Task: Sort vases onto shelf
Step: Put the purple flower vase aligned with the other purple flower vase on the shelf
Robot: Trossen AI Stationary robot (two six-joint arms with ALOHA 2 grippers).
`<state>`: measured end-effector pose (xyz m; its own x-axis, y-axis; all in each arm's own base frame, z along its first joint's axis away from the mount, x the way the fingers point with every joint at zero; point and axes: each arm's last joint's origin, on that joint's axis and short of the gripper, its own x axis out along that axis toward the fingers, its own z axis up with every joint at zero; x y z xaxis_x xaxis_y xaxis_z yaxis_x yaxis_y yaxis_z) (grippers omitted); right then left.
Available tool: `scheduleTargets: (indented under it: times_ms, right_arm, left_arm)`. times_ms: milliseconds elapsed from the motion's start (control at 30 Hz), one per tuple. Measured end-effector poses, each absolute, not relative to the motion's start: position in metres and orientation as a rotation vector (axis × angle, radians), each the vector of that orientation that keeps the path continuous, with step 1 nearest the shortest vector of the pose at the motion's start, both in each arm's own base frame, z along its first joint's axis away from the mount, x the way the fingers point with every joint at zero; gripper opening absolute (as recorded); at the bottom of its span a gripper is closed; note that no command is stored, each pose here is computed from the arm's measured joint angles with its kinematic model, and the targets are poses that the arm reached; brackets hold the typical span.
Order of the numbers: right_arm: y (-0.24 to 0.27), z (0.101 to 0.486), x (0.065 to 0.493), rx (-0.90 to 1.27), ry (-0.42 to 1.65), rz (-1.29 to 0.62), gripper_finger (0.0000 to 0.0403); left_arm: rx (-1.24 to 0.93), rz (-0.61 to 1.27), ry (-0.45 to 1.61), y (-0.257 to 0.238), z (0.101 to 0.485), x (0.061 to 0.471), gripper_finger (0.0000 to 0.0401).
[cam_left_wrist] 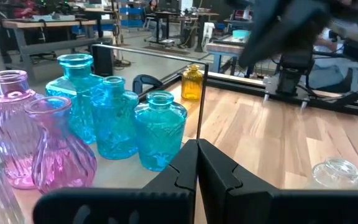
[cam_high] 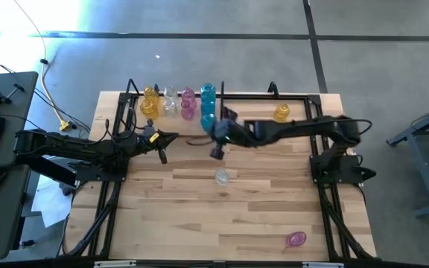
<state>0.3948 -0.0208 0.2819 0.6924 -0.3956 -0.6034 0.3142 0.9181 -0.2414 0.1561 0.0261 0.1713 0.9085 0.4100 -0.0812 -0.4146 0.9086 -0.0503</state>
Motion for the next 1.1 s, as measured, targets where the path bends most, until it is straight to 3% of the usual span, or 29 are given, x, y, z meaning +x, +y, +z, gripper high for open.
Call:
scheduleTargets:
  times_ms: [367,733,867,1100]
  right_arm:
    - [0.068,0.261,0.301,0.135,0.617,-0.419,0.0000]
    - [0.148,0.264,0.227,0.625,1.001,-0.450,0.0007]
    - [0.176,0.264,0.204,0.805,1.144,-0.442,0.0052]
    - [0.219,0.257,0.173,1.009,1.323,-0.447,0.0181]
  left_arm:
    - [-0.069,0.353,0.073,0.024,0.171,0.157,0.0000]
    - [-0.042,0.323,0.085,0.023,0.171,0.157,0.0000]
    - [-0.042,0.323,0.089,0.023,0.170,0.157,0.0000]
    - [0.016,0.321,0.100,0.023,0.170,0.157,0.0000]
